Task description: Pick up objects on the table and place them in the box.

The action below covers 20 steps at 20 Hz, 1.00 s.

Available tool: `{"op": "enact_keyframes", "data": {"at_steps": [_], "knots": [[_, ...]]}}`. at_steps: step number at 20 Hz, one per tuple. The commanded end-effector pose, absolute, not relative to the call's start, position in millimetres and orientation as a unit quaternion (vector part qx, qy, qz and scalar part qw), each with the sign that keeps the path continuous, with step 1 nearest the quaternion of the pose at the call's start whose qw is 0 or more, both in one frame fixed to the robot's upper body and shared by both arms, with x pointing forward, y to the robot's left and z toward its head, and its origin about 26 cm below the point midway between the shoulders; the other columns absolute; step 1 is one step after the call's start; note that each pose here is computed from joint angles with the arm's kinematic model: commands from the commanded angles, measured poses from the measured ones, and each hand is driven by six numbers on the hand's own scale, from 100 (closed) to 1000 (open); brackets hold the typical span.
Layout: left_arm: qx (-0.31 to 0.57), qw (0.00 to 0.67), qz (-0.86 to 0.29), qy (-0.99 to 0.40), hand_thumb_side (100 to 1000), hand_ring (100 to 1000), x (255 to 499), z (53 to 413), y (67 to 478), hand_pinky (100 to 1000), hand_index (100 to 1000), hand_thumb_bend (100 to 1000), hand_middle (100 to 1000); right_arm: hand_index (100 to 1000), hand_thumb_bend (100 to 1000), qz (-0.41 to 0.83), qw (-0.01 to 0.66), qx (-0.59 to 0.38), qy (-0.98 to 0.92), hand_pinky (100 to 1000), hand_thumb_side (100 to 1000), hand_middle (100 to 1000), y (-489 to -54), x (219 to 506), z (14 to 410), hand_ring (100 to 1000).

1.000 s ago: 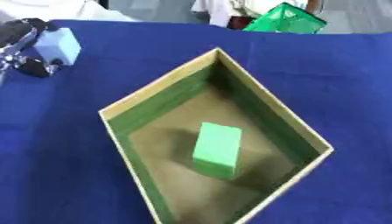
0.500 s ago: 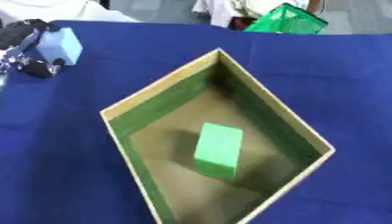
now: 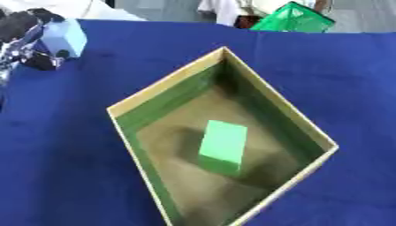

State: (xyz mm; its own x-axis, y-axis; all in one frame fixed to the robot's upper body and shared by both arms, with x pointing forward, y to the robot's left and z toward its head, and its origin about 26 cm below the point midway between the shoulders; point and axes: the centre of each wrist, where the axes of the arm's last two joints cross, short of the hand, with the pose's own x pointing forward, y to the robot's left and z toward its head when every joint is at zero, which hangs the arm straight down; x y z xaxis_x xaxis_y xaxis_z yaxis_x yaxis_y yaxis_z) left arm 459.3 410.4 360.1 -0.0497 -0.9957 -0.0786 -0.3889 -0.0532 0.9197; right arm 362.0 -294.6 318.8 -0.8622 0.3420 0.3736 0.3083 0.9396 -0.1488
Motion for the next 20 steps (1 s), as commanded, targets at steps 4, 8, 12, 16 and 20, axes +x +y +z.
{"op": "enact_keyframes", "data": {"at_steps": [4,8,12,16,20], "knots": [[0.563,0.320,-0.456,-0.611,100,681,455.0,378.8,391.6,652,816,198,702,850,190,0.037,0.190,-0.167,-0.967,834,1000,595,-291.9,353.9,320.9,848],[0.547,0.314,-0.470,-0.618,100,680,454.8,379.8,383.2,652,815,197,701,850,191,0.034,0.193,-0.166,-0.966,834,1000,595,-290.2,352.2,318.0,848],[0.533,0.293,-0.494,-0.621,100,684,457.9,380.1,363.1,652,813,227,708,850,207,0.028,0.194,-0.160,-0.967,832,1000,600,-286.2,350.9,314.1,846],[0.497,0.226,-0.554,-0.629,100,683,458.6,373.4,322.2,652,814,224,707,849,212,0.022,0.206,-0.156,-0.966,831,1000,603,-282.0,349.6,303.1,845],[0.449,0.165,-0.598,-0.643,100,680,453.8,367.2,284.5,648,813,224,703,849,219,0.020,0.214,-0.154,-0.965,830,1000,605,-278.4,348.7,297.1,844]]}}
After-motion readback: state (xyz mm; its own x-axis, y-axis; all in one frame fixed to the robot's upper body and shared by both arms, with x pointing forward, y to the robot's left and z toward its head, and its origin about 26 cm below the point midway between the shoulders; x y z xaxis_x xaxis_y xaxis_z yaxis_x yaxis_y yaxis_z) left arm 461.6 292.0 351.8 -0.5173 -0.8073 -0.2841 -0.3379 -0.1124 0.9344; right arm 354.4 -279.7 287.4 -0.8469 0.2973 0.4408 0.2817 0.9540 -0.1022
